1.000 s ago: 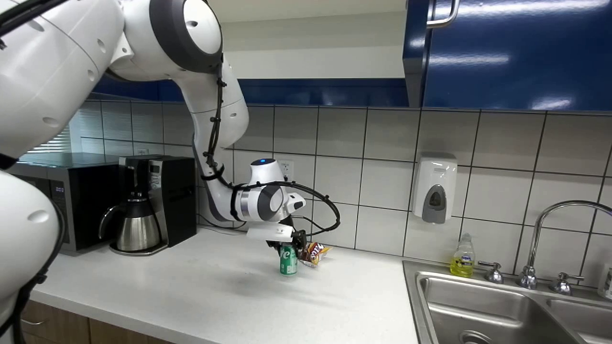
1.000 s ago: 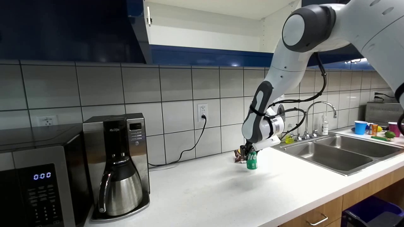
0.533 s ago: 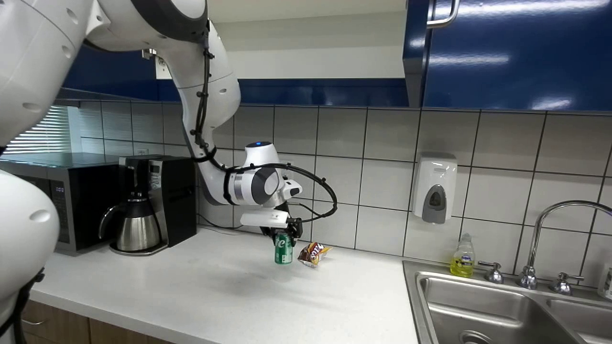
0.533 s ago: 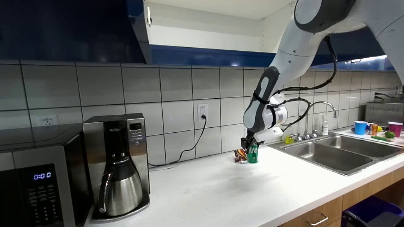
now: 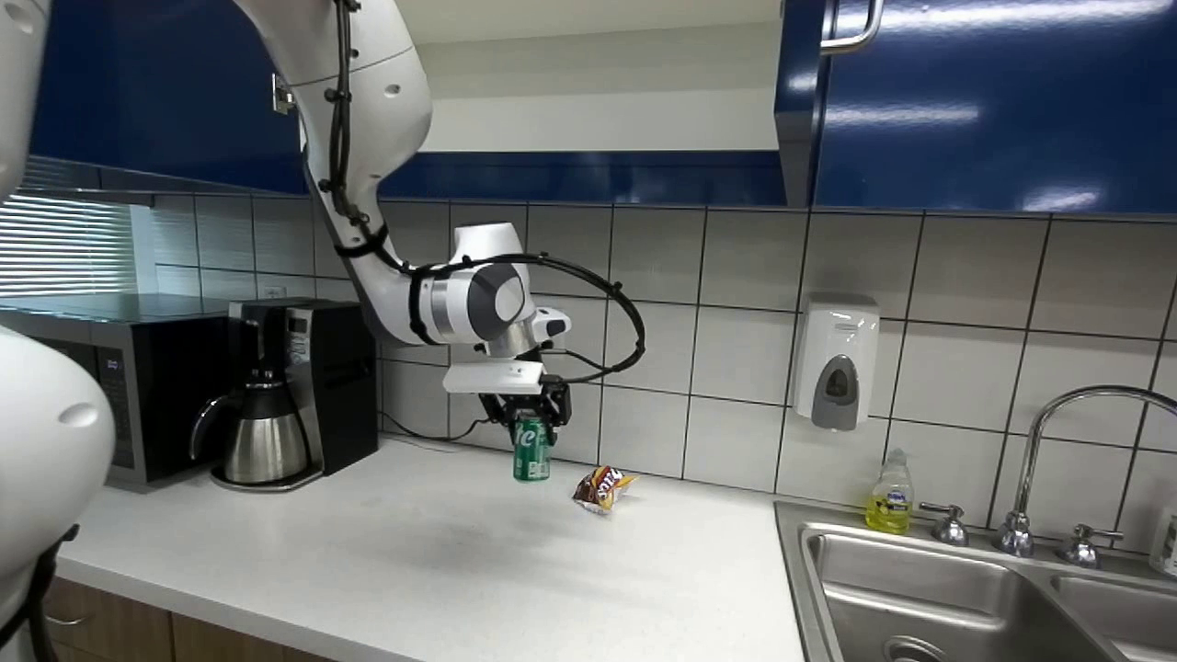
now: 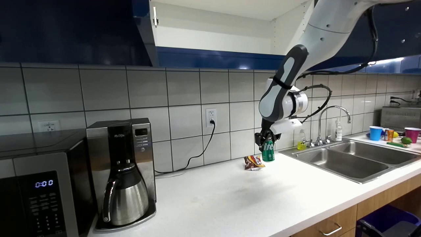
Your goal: Put the green can inside the open upper cabinet.
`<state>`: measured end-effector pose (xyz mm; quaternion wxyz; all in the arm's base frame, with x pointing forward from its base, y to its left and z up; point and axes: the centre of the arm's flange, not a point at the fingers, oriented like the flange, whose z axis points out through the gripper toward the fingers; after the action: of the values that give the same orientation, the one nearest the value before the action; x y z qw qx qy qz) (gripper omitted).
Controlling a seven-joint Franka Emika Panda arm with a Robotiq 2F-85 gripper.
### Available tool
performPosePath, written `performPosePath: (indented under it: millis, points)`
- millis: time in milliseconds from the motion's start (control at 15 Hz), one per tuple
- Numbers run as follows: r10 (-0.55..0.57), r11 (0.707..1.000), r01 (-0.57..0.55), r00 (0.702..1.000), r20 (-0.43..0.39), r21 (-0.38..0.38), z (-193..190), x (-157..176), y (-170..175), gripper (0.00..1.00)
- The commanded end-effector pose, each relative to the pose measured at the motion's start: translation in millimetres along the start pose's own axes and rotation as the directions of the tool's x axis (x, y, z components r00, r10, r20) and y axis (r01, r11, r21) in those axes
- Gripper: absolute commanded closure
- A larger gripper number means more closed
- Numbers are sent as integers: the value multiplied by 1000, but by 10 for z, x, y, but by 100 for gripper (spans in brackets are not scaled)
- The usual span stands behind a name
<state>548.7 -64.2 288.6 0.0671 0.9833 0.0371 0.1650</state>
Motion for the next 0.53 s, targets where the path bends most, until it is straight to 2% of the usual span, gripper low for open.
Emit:
performPosePath:
  millis: [0, 467]
  points:
    - [1, 1000, -1, 1000, 22, -5, -648, -111, 24, 61]
    - [-12, 1000, 12, 1000, 6, 0, -1529, -71, 83, 61]
